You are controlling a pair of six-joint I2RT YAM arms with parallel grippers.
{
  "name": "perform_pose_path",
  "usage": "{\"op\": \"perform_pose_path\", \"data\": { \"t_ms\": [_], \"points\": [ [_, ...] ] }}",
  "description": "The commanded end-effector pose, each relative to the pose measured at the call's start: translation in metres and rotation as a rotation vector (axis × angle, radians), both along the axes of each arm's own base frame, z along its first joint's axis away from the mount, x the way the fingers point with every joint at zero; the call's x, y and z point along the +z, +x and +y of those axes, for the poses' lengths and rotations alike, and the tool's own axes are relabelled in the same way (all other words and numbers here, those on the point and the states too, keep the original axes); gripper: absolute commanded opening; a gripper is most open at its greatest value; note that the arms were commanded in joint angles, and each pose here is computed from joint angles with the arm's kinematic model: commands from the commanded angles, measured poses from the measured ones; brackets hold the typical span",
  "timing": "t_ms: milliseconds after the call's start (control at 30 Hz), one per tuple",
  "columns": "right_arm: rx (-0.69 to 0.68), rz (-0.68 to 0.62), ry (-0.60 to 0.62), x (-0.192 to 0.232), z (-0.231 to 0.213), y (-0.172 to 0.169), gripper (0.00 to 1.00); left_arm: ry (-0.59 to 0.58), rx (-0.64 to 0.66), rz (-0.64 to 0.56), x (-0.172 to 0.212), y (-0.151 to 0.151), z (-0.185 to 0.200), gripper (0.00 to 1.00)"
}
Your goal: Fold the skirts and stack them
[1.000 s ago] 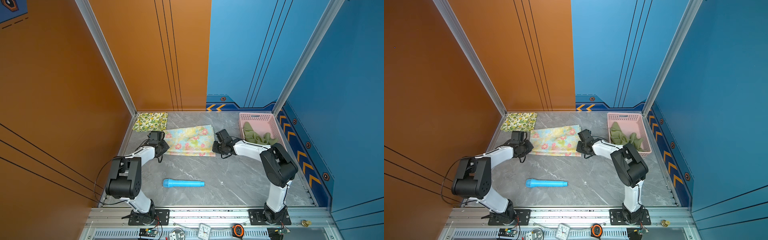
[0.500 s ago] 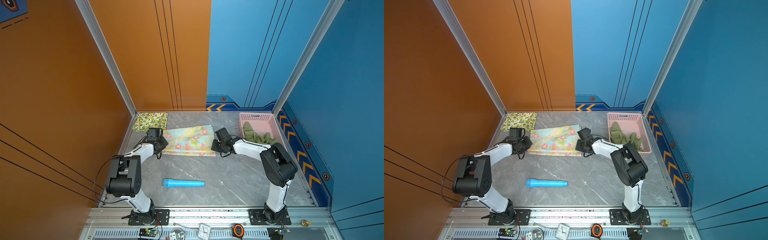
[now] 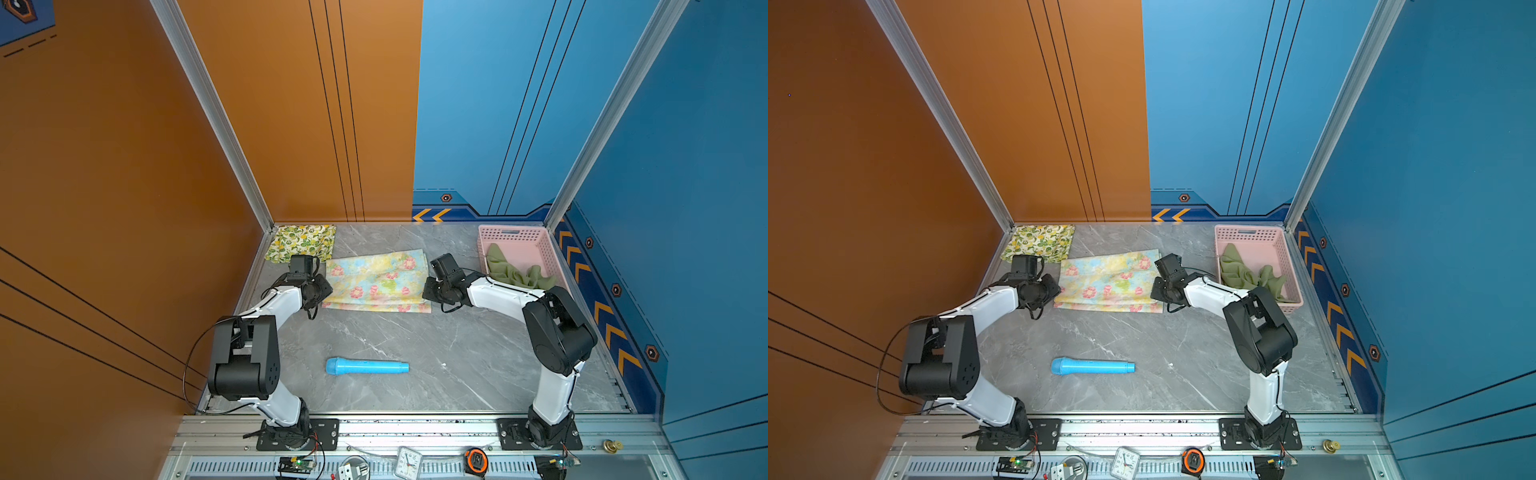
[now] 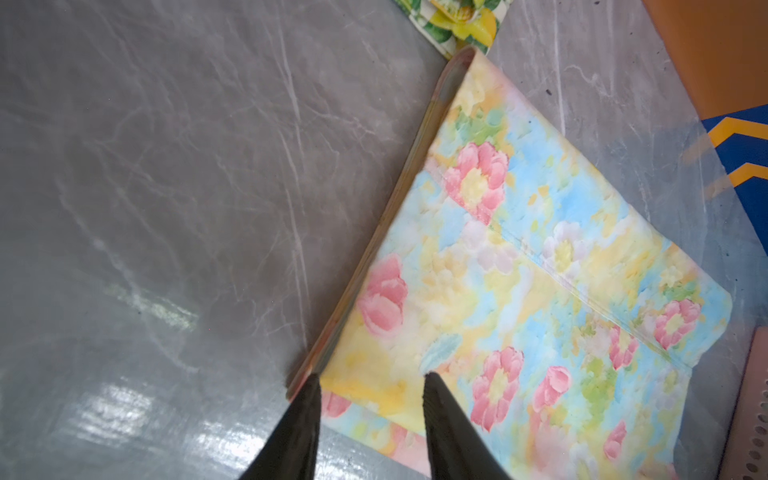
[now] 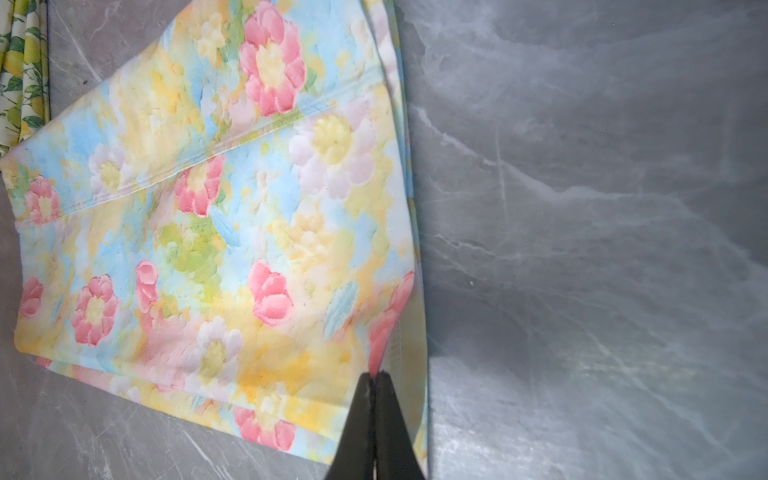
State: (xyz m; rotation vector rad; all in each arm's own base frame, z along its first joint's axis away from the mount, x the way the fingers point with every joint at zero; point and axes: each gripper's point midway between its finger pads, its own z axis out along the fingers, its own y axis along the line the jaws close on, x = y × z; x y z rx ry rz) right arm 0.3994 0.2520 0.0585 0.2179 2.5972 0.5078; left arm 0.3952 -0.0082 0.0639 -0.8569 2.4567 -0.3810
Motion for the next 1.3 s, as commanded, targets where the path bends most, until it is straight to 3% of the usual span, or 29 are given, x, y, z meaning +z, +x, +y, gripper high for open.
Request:
{"op": "perform_pose_path", "data": {
  "t_ms": [0, 233, 367, 600, 633, 700, 833, 1033, 1267],
  "points": [
    [-0.007, -0.031, -0.013, 0.016, -0.003, 0.005, 0.0, -0.03, -0.03, 0.05, -0.009, -0.001, -0.005, 0.42],
    [-0.007, -0.027, -0.01, 0.013, -0.003, 0.006, 0.0, -0.011, -0.041, 0.069, -0.019, 0.007, -0.005, 0.25],
    [-0.008, -0.027, -0.009, 0.013, -0.003, 0.007, 0.0, -0.014, -0.044, 0.064, -0.021, 0.014, -0.006, 0.0],
    [-0.011, -0.033, -0.009, 0.016, -0.006, 0.009, 0.0, 0.0, -0.048, 0.049, -0.008, 0.011, -0.006, 0.0],
    [-0.011, -0.032, -0.01, 0.015, -0.005, 0.008, 0.0, 0.006, -0.045, 0.051, -0.006, 0.009, -0.005, 0.04],
    [-0.012, -0.031, -0.013, 0.014, -0.006, 0.009, 0.0, 0.023, -0.043, 0.059, -0.004, 0.004, -0.002, 0.25],
    [-0.01, -0.028, -0.006, 0.012, -0.004, 0.009, 0.0, 0.035, -0.041, 0.082, -0.009, -0.003, 0.002, 0.39],
    [-0.006, -0.024, -0.007, 0.01, -0.004, 0.009, 0.0, 0.032, -0.048, 0.102, -0.016, -0.005, 0.002, 0.43],
    [-0.008, -0.018, -0.009, 0.008, -0.005, 0.009, 0.0, 0.036, -0.058, 0.122, -0.023, -0.004, -0.001, 0.42]
  ]
}}
